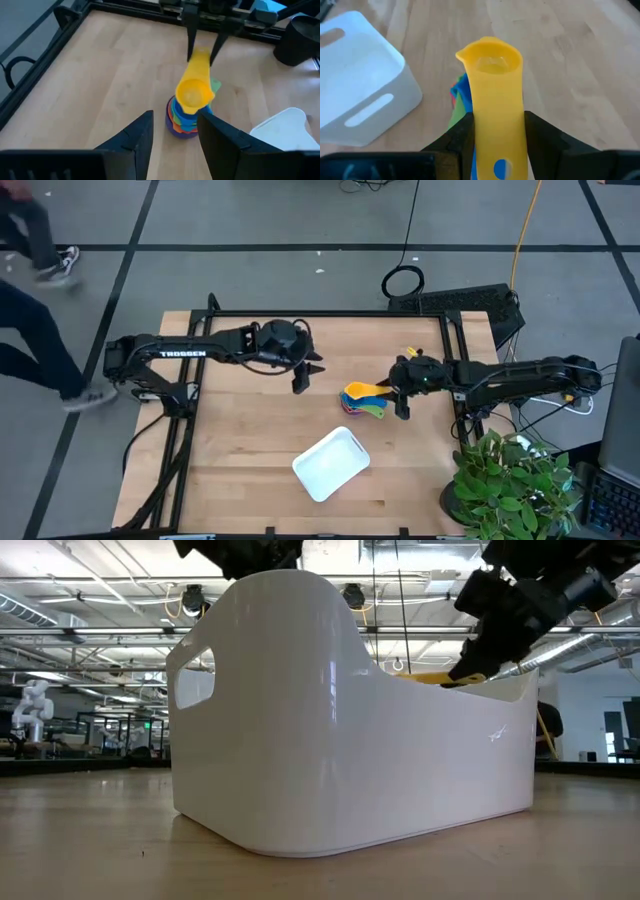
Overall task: Nest measuring cups in basket
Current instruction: Stack the yellow measuring cup on top of the blue measuring cup
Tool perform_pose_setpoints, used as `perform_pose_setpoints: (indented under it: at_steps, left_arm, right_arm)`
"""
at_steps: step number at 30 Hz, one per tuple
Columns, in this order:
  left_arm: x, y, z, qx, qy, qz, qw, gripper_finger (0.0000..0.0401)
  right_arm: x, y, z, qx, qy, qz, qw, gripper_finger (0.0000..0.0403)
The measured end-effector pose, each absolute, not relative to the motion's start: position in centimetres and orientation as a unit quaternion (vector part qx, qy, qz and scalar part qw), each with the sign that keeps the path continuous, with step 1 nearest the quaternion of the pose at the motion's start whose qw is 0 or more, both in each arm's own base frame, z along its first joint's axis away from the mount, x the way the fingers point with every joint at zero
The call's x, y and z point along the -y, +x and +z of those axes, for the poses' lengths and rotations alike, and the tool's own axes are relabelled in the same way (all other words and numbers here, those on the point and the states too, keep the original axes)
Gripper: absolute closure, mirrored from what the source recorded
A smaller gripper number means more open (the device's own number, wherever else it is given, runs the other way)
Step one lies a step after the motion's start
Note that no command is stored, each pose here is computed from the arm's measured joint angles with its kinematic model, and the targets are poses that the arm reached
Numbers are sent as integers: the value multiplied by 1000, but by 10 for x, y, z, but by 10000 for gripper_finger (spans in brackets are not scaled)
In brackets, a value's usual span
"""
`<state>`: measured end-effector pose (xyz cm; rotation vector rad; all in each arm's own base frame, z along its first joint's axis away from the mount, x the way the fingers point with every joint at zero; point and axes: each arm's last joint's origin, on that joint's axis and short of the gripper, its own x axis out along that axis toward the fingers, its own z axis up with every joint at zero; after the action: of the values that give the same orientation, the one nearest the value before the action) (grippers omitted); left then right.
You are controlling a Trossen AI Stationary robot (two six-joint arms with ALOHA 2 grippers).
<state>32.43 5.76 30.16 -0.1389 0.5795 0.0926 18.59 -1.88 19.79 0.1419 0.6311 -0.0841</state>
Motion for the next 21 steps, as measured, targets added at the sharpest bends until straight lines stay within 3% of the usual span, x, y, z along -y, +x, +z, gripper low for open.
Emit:
perform_pose_setpoints:
  at_steps: [14, 21]
  left_arm:
    - [-57, 325, 301, -281, -69, 45, 956, 247]
    - [-57, 324, 300, -283, -70, 45, 955, 247]
  right_arm:
    - [15, 193, 179, -339, 77, -34, 937, 268]
    - [15, 193, 179, -340, 63, -29, 938, 200]
